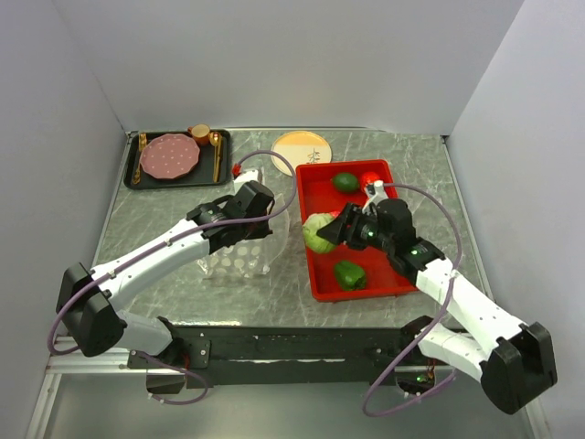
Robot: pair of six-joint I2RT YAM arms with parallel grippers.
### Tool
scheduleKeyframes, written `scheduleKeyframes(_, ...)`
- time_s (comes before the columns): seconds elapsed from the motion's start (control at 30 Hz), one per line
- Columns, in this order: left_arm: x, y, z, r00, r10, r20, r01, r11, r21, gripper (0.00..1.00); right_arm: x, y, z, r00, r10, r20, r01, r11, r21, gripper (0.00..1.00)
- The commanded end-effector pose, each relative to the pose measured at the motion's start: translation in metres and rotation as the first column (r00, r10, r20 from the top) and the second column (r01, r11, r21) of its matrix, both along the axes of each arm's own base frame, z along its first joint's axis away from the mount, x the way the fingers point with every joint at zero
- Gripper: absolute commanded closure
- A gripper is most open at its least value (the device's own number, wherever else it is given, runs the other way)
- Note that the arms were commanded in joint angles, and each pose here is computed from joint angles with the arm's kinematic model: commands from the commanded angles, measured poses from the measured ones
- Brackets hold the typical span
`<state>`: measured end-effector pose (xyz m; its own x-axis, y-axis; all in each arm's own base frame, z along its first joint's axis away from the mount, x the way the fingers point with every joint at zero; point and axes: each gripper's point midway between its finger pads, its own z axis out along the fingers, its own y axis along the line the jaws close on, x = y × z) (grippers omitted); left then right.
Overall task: Place the food in the zip-top bag and seal the zipper
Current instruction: Place the fake vegetable in the zipper food storage bag.
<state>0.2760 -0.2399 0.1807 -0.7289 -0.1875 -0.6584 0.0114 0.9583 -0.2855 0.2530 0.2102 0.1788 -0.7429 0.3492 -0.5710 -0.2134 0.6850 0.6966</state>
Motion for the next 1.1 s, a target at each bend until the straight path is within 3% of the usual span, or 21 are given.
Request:
scheduleKeyframes(0.0,0.005,-0.009,0.026,0.998,-0.014,0.057,0.018,0.997,-0.074,0.99,0.01,0.022,0.042,0.994,0.039,0.105,-0.049,0.994,0.098,0.46)
scheduleKeyframes(0.4,-0.003,-0.013,0.027,0.997,-0.054,0.057,0.061,0.991,-0.118,0.99,0.016,0.069,0.04,0.984,0.151,0.096,-0.163,0.978,0.131,0.45)
scheduleKeyframes(0.8,-0.006,-0.013,0.021,0.997,-0.057,0.045,0.062,0.991,-0.119,0.99,0.026,0.086,0.036,0.987,0.136,0.092,-0.146,0.982,0.119,0.45)
scheduleKeyframes(1.07,-0.003,-0.02,0.033,0.993,-0.095,0.064,0.102,0.988,-0.114,0.99,0.041,0.094,0.008,0.989,0.151,0.002,-0.151,0.989,-0.002,0.44)
